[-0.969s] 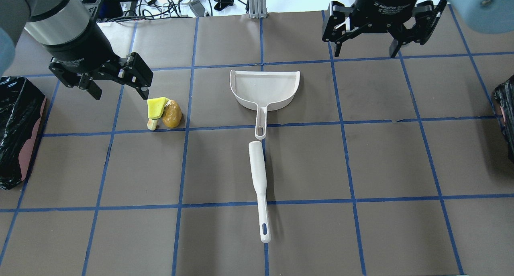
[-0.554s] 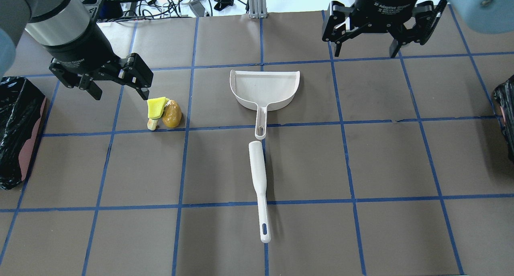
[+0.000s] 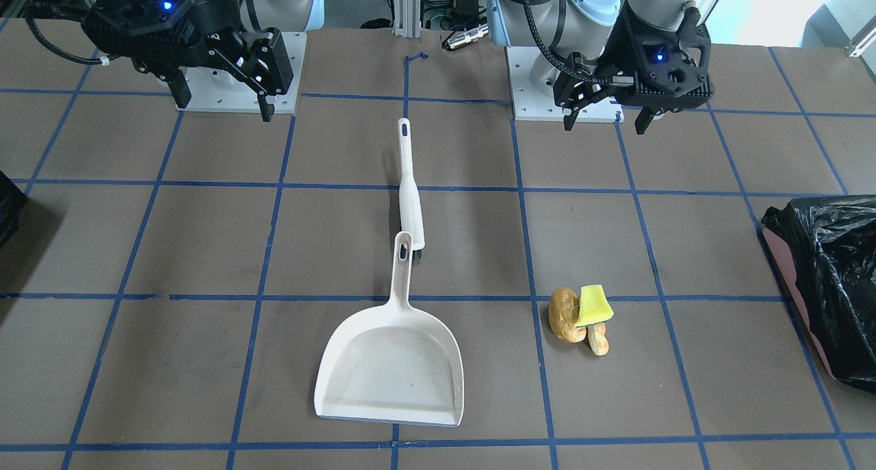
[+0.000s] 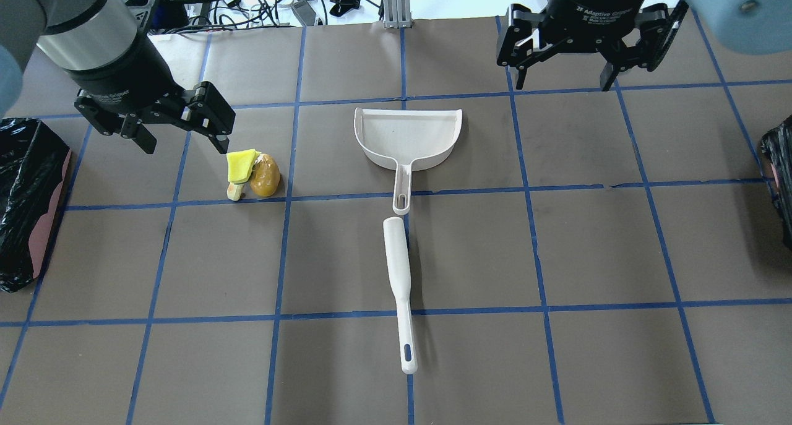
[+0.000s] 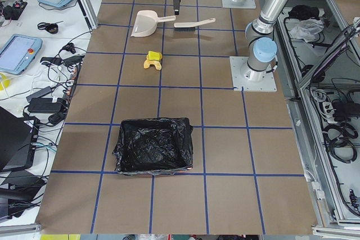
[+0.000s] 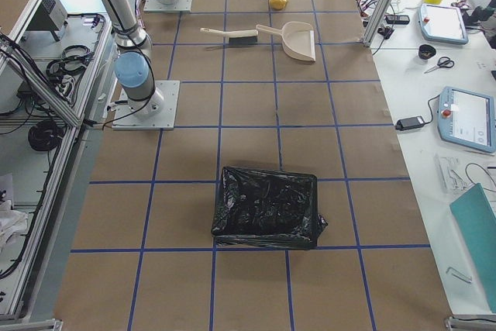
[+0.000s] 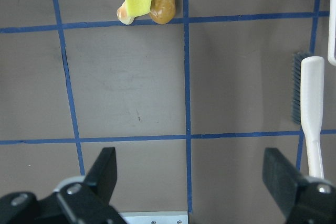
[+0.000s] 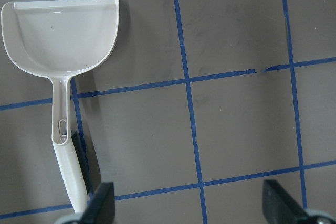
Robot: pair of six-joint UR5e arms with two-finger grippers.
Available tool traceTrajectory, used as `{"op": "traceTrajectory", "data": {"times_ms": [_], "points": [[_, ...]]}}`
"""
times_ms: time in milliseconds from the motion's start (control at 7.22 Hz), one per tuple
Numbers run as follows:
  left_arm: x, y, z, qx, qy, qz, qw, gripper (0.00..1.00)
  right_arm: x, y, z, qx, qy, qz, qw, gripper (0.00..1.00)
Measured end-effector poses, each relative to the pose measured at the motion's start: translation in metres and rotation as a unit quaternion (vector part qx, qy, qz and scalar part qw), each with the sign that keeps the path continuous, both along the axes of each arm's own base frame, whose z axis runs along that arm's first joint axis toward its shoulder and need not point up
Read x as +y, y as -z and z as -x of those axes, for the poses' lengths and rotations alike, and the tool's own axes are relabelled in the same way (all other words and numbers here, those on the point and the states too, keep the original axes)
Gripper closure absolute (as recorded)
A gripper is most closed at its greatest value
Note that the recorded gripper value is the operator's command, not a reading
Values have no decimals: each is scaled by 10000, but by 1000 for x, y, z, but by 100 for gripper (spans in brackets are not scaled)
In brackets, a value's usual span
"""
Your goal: Sweep and dump trash in nearest bin
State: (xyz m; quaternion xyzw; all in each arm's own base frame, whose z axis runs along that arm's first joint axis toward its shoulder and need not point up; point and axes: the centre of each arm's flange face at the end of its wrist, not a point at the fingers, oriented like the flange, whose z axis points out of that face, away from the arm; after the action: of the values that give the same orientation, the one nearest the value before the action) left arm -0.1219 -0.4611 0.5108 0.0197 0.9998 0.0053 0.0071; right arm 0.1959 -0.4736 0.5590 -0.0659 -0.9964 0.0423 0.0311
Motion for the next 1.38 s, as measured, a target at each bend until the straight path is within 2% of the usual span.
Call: {"op": "traceTrajectory", "data": {"times_ms": [554,969,1246,1385], "points": [[-5,2,-2,21,-76,-12,10000,0,2,4,0,-2,-2,-29,10000,0],[-40,14,-7,46,-242,292,9993,0,1,11,-2,-19,-2,-105,9999,0],[-75,39,-2,93,-288,501,9983,0,21,34,-22,-7,-202,-382,9991,0],[-90,49,7,134,-320,550,9979,0,42,52,-44,40,-317,-571,9979,0]]}}
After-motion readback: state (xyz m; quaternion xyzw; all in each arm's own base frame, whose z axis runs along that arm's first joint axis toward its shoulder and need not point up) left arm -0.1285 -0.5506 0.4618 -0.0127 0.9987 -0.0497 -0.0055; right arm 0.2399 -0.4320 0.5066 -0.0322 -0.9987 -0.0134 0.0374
